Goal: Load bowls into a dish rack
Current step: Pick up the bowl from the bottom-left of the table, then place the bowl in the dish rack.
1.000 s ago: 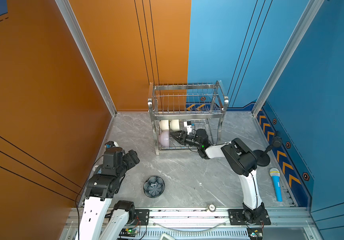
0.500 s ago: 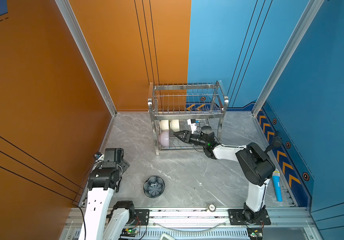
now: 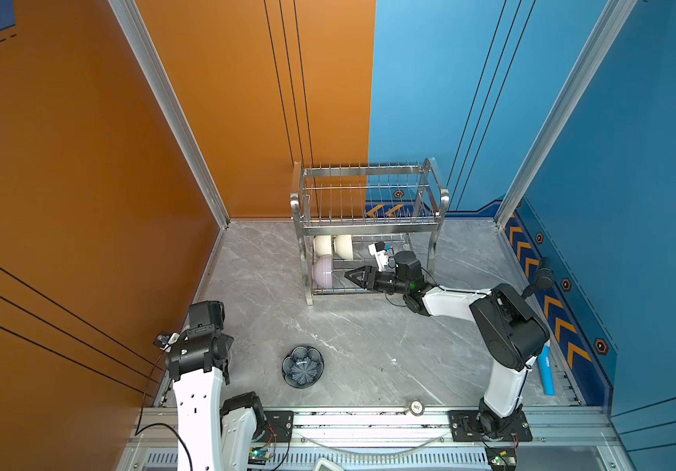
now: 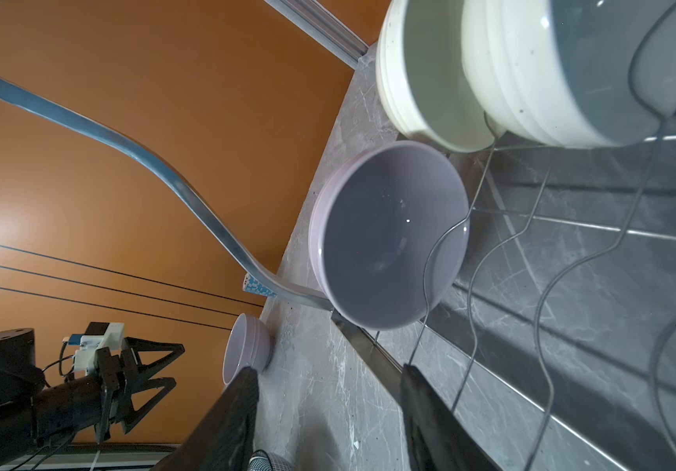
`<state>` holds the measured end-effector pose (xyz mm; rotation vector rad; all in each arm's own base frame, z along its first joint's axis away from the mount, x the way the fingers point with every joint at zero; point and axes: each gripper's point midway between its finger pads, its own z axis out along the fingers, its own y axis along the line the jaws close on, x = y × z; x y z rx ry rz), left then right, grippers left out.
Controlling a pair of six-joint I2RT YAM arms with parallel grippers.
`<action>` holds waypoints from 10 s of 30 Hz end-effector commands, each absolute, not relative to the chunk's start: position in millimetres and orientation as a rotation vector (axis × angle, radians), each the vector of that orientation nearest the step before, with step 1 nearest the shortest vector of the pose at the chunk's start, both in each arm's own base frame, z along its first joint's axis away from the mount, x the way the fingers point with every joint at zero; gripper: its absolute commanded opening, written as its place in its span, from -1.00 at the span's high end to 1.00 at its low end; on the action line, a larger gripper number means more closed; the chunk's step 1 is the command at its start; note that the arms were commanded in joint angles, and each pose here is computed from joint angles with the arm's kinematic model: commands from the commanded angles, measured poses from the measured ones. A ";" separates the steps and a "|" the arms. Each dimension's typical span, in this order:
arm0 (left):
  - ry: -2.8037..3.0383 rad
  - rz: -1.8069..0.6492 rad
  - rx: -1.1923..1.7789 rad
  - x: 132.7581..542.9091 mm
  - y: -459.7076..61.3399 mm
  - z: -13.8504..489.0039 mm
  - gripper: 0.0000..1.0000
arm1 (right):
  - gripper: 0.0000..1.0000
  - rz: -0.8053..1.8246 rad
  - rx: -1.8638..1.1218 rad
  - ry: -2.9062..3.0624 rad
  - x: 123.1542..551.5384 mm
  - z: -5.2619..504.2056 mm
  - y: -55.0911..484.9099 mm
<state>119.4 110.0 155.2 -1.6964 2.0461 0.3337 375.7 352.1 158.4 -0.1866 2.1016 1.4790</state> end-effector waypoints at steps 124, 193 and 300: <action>1.920 -0.083 -1.922 128.7 86.2 135.6 1.00 | -0.14 1.542 -0.198 2.051 379.6 166.7 350.5; 2.675 0.057 -0.169 245.9 -72.3 204.8 1.00 | -0.13 0.856 -1.275 1.858 226.0 229.8 367.0; 2.257 -0.216 -0.326 224.7 -40.6 266.4 -0.24 | 1.00 0.875 -1.329 1.831 228.7 199.6 417.7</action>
